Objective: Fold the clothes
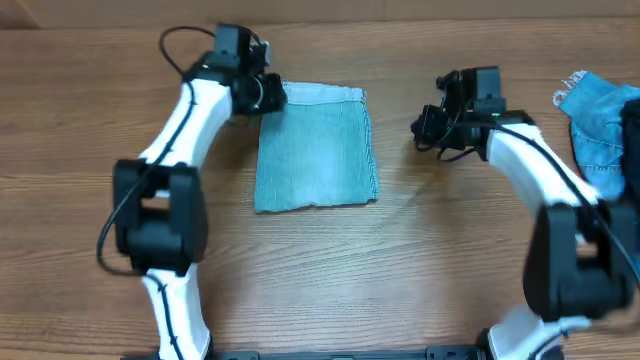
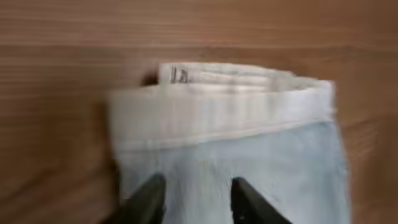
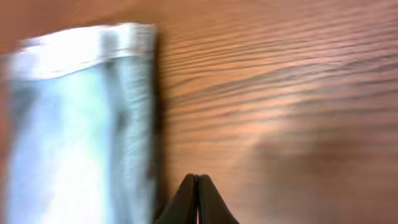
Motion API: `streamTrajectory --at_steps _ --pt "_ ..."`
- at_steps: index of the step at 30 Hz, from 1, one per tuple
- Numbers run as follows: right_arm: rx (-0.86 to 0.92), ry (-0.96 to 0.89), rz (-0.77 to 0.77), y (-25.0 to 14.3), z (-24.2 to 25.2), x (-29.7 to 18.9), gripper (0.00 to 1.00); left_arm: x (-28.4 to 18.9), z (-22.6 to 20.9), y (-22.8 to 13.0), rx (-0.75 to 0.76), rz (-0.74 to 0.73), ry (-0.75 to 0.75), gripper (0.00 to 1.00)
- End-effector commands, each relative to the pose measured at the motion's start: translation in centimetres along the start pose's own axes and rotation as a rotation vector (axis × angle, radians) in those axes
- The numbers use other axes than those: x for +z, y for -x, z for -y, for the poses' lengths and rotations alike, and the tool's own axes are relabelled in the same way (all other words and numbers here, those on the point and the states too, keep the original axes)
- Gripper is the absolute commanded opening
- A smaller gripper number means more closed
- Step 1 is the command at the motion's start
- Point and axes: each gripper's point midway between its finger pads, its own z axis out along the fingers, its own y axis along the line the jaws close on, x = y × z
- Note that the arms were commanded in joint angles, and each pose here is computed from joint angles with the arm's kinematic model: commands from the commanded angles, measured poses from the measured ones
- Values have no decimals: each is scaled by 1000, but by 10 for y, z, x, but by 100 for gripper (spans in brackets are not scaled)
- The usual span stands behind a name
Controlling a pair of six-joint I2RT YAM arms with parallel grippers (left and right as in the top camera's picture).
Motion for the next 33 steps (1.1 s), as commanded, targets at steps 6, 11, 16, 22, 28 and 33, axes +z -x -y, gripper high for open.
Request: streamTrajectory --at_steps 6,11,16,22,28,33 --pt "39 158 -239 -64 -61 -25 4 -101 57 -67 83 -193 58 37" --pt "-83 193 -322 -100 -109 -9 4 -65 43 -129 35 -337 170 31" --pt "-97 151 -358 -121 -124 24 4 -27 22 -172 -24 -386 160 30" --pt "-92 169 -413 -142 -127 64 4 -7 9 -188 -18 -367 162 33" --pt "-86 74 -462 -161 -105 88 4 -3 -2 -195 -15 -367 195 35" --pt "70 -63 -460 -153 -68 85 4 -12 -27 -197 0 -382 299 33"
